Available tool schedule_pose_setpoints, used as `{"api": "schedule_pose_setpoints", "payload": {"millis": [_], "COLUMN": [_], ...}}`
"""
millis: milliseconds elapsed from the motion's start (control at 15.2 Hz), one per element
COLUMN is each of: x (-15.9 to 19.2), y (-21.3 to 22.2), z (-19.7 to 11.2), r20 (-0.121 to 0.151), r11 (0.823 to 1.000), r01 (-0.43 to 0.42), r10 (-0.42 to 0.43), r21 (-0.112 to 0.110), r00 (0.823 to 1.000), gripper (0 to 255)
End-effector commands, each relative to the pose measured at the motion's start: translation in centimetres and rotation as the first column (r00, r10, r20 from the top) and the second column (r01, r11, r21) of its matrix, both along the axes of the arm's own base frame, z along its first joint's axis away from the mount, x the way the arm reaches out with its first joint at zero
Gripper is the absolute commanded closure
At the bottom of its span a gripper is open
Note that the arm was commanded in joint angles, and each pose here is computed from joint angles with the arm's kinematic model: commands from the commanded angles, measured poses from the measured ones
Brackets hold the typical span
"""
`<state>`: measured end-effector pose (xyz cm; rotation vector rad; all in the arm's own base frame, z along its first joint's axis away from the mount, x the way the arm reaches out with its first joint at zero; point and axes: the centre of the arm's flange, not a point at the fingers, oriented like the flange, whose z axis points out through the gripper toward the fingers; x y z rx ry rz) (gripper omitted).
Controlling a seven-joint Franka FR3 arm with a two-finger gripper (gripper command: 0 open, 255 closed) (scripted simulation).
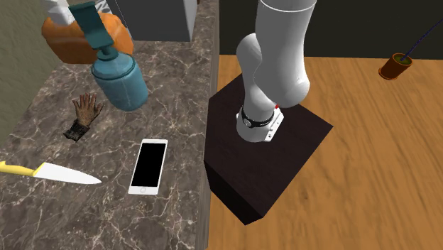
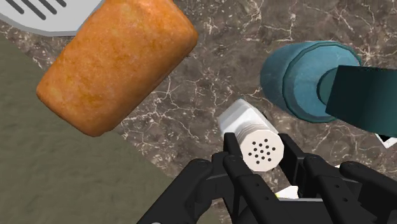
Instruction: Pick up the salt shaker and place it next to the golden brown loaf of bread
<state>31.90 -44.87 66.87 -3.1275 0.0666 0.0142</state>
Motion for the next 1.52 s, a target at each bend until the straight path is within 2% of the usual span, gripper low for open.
{"api": "schedule_pose_setpoints", "payload": {"millis": [0, 1452], "x": [0.3, 0.3], "y": [-2.7, -2.7], "z": [0.0, -11.6], "r20": [0.000, 0.000], "r11": [1.000, 1.000], "r01": [-0.006, -0.006], "r10": [0.006, 0.006], "r21": [-0.001, -0.001], "r00": [1.000, 1.000], "gripper": [255, 255]}}
